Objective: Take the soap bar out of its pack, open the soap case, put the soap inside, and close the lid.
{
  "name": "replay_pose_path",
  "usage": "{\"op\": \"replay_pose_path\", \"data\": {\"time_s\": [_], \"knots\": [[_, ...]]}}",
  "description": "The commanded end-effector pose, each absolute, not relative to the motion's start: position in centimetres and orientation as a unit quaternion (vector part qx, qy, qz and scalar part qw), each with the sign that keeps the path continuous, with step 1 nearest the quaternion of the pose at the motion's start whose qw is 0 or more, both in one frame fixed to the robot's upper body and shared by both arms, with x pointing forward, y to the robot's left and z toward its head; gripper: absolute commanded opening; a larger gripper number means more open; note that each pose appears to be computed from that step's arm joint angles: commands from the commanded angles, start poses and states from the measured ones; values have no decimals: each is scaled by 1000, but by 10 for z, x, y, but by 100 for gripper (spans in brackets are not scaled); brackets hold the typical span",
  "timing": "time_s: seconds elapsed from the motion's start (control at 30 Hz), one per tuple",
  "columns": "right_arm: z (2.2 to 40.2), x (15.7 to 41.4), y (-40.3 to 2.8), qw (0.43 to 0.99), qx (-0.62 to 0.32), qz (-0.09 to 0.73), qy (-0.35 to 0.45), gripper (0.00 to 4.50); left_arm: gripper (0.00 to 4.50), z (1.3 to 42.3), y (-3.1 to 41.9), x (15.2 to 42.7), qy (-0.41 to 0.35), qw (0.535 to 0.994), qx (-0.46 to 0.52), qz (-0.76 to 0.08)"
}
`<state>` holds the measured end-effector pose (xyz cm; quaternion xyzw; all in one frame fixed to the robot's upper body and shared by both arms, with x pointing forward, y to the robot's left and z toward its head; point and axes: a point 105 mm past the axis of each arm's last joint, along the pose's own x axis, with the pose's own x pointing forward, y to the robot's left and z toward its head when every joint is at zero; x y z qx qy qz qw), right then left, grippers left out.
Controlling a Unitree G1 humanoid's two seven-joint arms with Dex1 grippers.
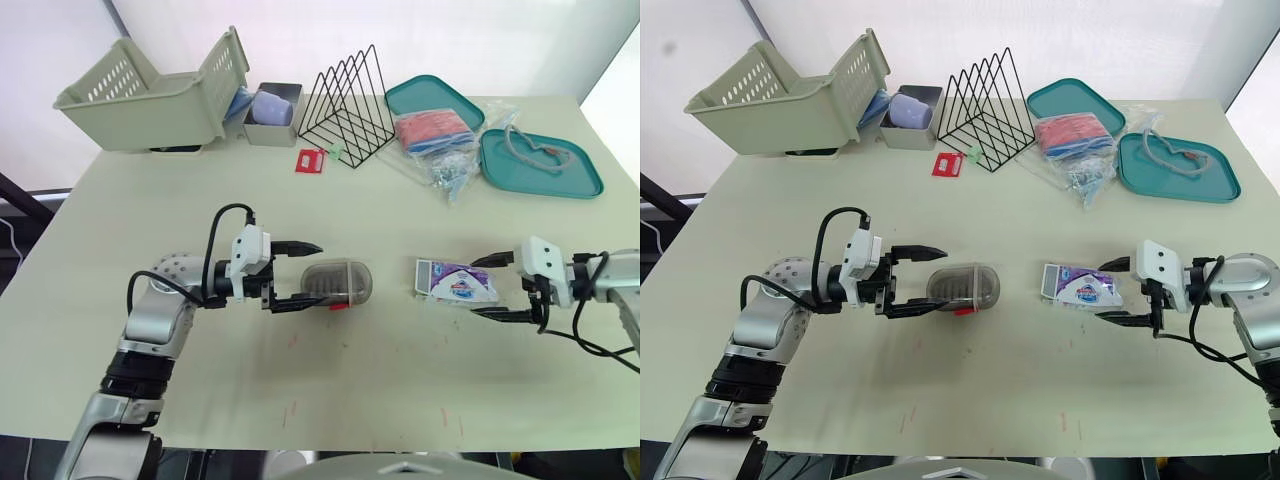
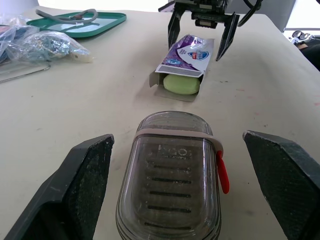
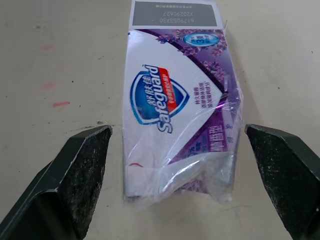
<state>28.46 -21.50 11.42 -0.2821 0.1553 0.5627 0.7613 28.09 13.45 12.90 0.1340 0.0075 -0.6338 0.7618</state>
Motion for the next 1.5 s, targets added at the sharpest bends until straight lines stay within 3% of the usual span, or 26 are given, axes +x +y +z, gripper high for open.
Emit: {"op": "replay_pose_path", "data": {"time_s": [0.03,0.13,0.23,0.3,0.7,0.87,1.2,1.5], "knots": [[117,286,-214,759,-291,564,144,450,440,134,134,278,-9,762,142,-632],[114,285,-216,757,-294,565,148,377,450,133,133,278,-10,764,141,-630],[114,283,-216,757,-293,566,147,258,450,132,134,278,-10,766,140,-627],[114,283,-216,756,-295,565,147,209,450,131,134,278,-9,766,141,-627],[113,285,-214,758,-302,561,142,209,450,130,133,279,-10,769,144,-623],[110,287,-215,762,-305,553,144,9,450,128,135,279,-8,771,144,-621],[111,286,-217,766,-309,544,149,3,450,127,135,280,-8,775,144,-616],[149,283,-221,776,-312,520,173,3,450,123,139,282,-2,778,148,-610]]}}
